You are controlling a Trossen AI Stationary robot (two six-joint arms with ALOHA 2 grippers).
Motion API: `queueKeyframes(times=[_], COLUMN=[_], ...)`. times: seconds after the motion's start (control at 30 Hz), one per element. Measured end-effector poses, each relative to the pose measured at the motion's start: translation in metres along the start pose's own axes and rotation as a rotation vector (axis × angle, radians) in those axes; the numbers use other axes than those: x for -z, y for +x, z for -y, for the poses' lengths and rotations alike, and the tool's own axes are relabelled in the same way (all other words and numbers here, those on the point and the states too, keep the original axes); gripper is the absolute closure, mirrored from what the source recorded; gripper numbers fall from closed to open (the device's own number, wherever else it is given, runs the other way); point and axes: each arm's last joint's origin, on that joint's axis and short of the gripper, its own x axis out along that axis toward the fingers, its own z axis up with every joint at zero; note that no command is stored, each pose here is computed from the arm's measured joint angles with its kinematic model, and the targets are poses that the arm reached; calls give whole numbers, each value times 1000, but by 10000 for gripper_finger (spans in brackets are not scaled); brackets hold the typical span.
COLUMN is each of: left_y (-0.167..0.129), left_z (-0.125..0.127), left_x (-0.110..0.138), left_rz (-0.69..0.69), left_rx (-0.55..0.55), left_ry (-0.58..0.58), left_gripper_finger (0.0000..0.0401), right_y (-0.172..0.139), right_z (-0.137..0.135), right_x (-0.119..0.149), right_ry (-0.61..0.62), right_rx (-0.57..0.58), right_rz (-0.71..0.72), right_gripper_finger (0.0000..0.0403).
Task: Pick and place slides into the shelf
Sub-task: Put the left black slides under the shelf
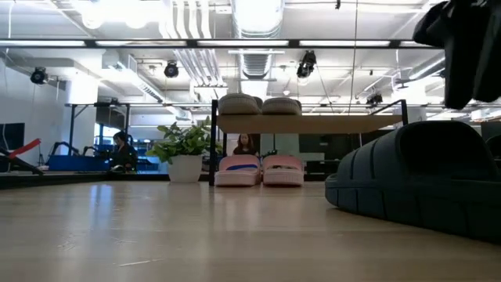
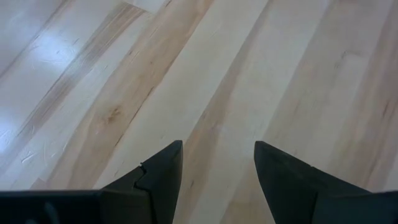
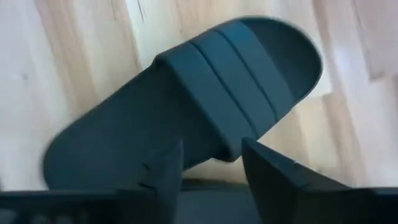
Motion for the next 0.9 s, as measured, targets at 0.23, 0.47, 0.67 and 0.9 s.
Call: queueKeyframes(times=[0.23,0.47,0.67,0.9], left_y=[0,0,0,0], left_z=[0,0,0,0], left_x=[0,0,0,0], left_rz=[-1,-4,-4,-3], left_rx=[0,0,-1,-1], left_ry=[1,0,-1,-1], left_gripper_finger=[217,217,217,217], right_y=[22,36,40,40], right_z=[-4,-2,8,24], right_x=[0,-2,-14,-26], right_ry=[-172,-224,-90,-25], right_rx=[106,150,155,241], right_rz=[17,4,-1,42], right_gripper_finger=[186,191,312,385])
